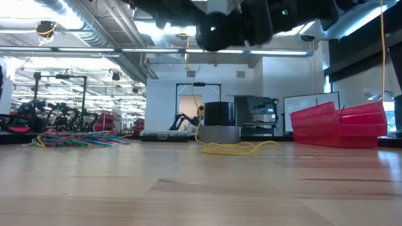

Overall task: Coil cords
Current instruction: Coil the yellow wire into the black spool

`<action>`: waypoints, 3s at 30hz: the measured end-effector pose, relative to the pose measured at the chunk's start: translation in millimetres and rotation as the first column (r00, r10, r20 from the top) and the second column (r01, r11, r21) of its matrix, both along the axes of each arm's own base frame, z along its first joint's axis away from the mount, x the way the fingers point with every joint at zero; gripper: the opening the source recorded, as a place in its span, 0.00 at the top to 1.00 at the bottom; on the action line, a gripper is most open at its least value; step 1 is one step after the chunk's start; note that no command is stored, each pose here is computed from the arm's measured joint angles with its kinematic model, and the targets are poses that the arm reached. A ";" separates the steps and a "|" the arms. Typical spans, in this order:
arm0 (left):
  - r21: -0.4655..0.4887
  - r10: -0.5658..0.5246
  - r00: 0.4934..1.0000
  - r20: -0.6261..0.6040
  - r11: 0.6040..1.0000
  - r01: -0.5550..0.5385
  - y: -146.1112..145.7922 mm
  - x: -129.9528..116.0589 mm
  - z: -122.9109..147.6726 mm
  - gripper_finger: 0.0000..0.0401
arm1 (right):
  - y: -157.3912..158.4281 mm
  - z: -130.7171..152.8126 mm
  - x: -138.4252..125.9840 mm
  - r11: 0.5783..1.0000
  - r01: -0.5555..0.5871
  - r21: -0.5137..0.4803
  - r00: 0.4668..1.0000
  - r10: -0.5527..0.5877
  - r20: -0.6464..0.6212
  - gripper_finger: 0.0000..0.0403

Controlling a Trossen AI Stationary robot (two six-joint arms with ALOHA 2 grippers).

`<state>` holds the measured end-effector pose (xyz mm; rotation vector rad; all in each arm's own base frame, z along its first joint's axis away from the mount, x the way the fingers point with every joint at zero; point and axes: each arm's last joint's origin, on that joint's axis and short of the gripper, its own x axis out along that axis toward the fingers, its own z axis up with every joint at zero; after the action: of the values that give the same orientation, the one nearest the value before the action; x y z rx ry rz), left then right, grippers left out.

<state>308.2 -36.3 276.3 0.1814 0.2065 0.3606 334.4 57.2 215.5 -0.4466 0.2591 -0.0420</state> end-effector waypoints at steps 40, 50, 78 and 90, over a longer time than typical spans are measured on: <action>0.083 -0.065 0.998 0.008 0.995 0.064 -22.2 -17.1 17.8 1.00 | -27.1 -22.6 -19.8 0.999 0.035 0.008 0.956 -0.031 -0.293 0.59; 0.090 -0.063 0.998 -0.016 0.994 0.064 -22.0 -17.4 15.7 1.00 | -40.6 -43.3 -6.1 0.996 0.045 0.074 0.979 -0.030 -0.200 0.59; 0.136 -0.024 1.000 -0.003 0.990 0.024 -39.0 -39.1 30.7 1.00 | -43.9 -39.6 -9.6 0.973 0.200 0.116 0.965 -0.174 -0.198 0.92; 0.136 -0.019 1.000 -0.003 0.990 0.019 -38.2 -38.9 30.8 1.00 | -39.6 -40.8 -2.1 0.977 0.064 0.204 0.990 -0.036 -0.137 0.64</action>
<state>269.3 -74.5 307.1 0.3183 0.1814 0.3556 332.3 17.6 174.7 -0.2349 0.4012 -0.0341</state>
